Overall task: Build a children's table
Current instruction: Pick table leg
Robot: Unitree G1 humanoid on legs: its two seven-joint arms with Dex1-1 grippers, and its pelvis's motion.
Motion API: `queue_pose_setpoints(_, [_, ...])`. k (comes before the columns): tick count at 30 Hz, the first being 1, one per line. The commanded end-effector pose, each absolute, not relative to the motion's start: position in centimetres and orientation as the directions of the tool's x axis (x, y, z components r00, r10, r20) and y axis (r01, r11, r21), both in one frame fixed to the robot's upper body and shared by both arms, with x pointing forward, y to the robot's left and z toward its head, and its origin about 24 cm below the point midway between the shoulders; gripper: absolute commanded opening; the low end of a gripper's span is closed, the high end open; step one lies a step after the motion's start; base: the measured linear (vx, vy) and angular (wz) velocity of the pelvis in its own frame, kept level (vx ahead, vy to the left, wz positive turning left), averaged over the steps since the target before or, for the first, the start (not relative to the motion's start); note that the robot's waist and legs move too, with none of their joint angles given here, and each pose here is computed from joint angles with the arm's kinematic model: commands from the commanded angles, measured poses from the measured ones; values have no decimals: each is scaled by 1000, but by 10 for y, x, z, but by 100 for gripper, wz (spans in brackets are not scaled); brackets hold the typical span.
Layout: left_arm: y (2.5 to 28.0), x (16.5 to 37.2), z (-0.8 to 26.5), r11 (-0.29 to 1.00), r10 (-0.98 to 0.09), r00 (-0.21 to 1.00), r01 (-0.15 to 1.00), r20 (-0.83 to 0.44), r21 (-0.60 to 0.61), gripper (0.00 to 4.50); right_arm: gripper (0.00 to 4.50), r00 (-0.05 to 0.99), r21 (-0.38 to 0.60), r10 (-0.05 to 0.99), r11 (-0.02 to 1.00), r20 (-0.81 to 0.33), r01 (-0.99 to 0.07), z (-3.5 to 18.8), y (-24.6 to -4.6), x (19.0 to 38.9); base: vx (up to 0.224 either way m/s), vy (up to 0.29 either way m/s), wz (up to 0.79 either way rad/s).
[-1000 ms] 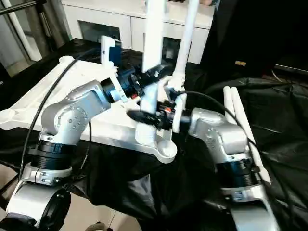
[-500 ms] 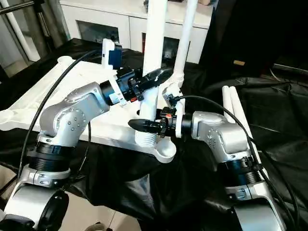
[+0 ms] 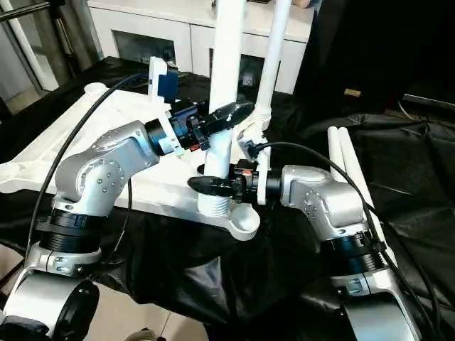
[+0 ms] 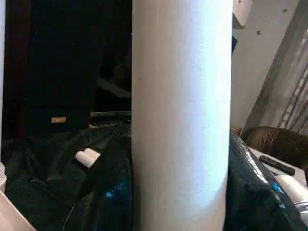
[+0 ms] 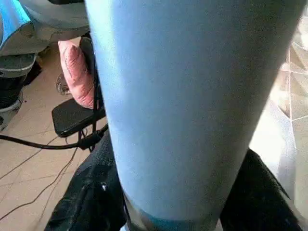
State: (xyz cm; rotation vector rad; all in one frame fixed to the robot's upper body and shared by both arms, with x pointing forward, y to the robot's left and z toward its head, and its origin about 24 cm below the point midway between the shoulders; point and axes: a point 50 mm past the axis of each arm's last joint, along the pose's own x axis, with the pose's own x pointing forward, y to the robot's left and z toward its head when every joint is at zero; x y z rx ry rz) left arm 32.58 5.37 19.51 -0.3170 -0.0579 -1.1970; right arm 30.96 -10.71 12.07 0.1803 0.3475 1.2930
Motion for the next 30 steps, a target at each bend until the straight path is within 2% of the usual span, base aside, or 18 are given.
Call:
queue_pose_setpoints(1, [46, 317, 200, 252, -932, 289, 950, 217, -182, 184, 198, 265, 313, 953, 299, -147, -901, 126, -112, 313, 0, 0, 0])
queue_pose_setpoints(3, [45, 318, 199, 265, -931, 297, 949, 210, -170, 184, 196, 266, 314, 953, 299, -145, -901, 126, -112, 313, 0, 0, 0])
queue_pose_setpoints(4, [45, 319, 198, 278, -932, 307, 947, 195, -161, 240, 195, 269, 315, 953, 301, -142, -900, 126, -112, 314, 0, 0, 0])
queue_pose_setpoints(5, [45, 319, 197, 272, -934, 303, 947, 191, -170, 254, 195, 272, 315, 952, 303, -139, -899, 125, -111, 314, 0, 0, 0])
queue_pose_setpoints(9, [46, 319, 200, 270, -927, 305, 947, 217, -177, 275, 195, 294, 313, 947, 321, -130, -894, 124, -111, 314, 0, 0, 0])
queue_pose_setpoints(11, [48, 321, 201, 297, -916, 327, 942, 232, -153, 302, 194, 311, 311, 943, 334, -121, -890, 123, -111, 314, 0, 0, 0])
queue_pose_setpoints(13, [49, 322, 201, 327, -900, 354, 934, 252, -146, 304, 194, 336, 308, 936, 352, -106, -884, 122, -111, 315, 0, 0, 0])
queue_pose_setpoints(16, [65, 329, 201, 453, -817, 477, 879, 325, -150, 304, 194, 488, 317, 872, 472, -33, -823, 120, -114, 320, 0, 0, 0])
queue_pose_setpoints(17, [65, 329, 201, 455, -815, 479, 877, 327, -150, 304, 194, 492, 317, 870, 475, -32, -821, 119, -114, 320, 0, 0, 0])
queue_pose_setpoints(19, [76, 330, 203, 493, -775, 518, 854, 361, -167, 304, 193, 592, 328, 806, 562, -12, -759, 116, -119, 324, 0, 0, 0])
queue_pose_setpoints(22, [82, 329, 201, 502, -772, 525, 849, 358, -164, 304, 193, 653, 338, 758, 613, 5, -714, 114, -123, 326, 0, 0, 0])
queue_pose_setpoints(23, [85, 328, 199, 507, -776, 526, 849, 347, -150, 304, 193, 679, 349, 734, 632, 16, -692, 113, -125, 326, 0, 0, 0])
queue_pose_setpoints(25, [98, 326, 185, 506, -827, 501, 861, 255, -50, 304, 193, 730, 334, 684, 688, -2, -644, 109, -133, 324, 0, 0, 0])
queue_pose_setpoints(26, [105, 325, 169, 486, -871, 475, 871, 127, 68, 304, 193, 750, 295, 660, 725, -38, -623, 105, -139, 321, 0, 0, 0])
queue_pose_setpoints(30, [110, 322, 147, 402, -908, 416, 898, -45, 176, 304, 193, 764, 256, 640, 755, -83, -604, 101, -146, 316, 0, 0, 0])
